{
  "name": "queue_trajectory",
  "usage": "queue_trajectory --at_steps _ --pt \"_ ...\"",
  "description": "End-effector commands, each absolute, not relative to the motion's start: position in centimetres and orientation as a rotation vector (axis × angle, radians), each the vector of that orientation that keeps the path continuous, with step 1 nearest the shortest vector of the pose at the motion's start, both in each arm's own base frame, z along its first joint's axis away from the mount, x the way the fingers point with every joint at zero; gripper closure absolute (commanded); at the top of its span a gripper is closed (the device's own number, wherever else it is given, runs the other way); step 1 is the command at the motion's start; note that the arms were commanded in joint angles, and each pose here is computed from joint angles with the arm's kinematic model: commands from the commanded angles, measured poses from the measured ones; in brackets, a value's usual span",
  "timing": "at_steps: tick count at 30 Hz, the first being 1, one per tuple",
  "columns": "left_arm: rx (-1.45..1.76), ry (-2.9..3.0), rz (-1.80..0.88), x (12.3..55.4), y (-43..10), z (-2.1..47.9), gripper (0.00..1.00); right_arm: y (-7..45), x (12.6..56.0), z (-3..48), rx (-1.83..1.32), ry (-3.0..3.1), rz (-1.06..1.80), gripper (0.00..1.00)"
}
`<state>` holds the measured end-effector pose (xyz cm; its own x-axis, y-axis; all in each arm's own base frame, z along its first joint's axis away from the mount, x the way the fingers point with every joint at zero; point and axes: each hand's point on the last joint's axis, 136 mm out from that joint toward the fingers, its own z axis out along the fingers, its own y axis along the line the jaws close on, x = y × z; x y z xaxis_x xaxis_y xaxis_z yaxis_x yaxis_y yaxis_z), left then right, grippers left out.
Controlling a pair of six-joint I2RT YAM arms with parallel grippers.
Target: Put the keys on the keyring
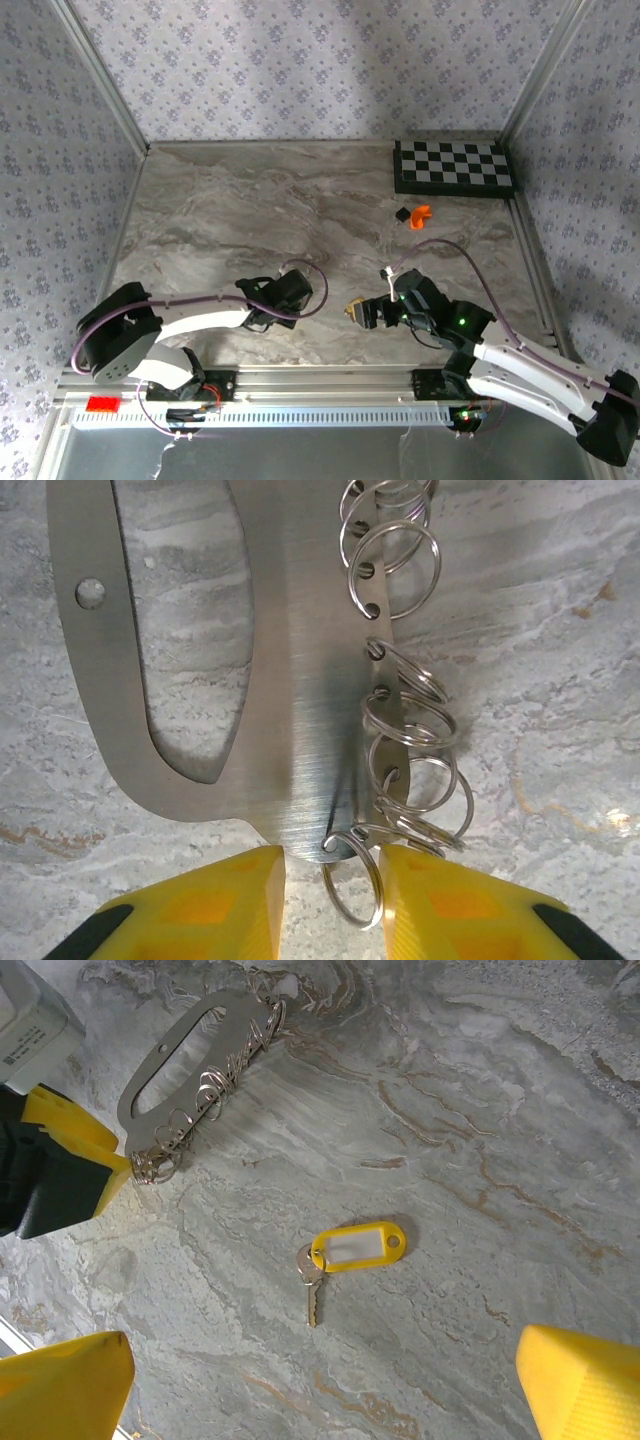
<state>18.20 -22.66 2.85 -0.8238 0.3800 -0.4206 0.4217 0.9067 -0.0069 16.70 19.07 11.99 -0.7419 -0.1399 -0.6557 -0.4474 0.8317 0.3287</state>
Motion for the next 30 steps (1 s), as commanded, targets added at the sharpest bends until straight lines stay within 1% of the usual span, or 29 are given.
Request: queue_trajectory --at_steps 1,6,12,19,24,30 --pt "0.609 2.629 -0.13 18.5 -23.2 3.4 0.72 18.4 17.0 12.1 -0.42 2.358 0.595 0.0" --pt "0.611 2.628 -0.117 18.5 -22.9 3.5 0.76 18.4 17.1 12.1 -0.415 2.354 0.592 0.0" --pt "0.62 2.623 -0.11 18.3 -22.5 3.8 0.84 18.4 17.1 12.0 -0.413 2.354 0.591 0.0" --pt "0.61 2.608 -0.104 18.1 -21.8 4.7 0.88 18.4 17.3 12.4 -0.406 2.343 0.596 0.0" --pt "0.61 2.597 -0.104 17.9 -21.2 5.4 0.94 18.5 17.2 12.4 -0.417 2.346 0.604 0.0" --pt "0.615 2.59 -0.117 17.8 -21.1 5.8 0.94 18.4 17.2 12.9 -0.426 2.338 0.604 0.0"
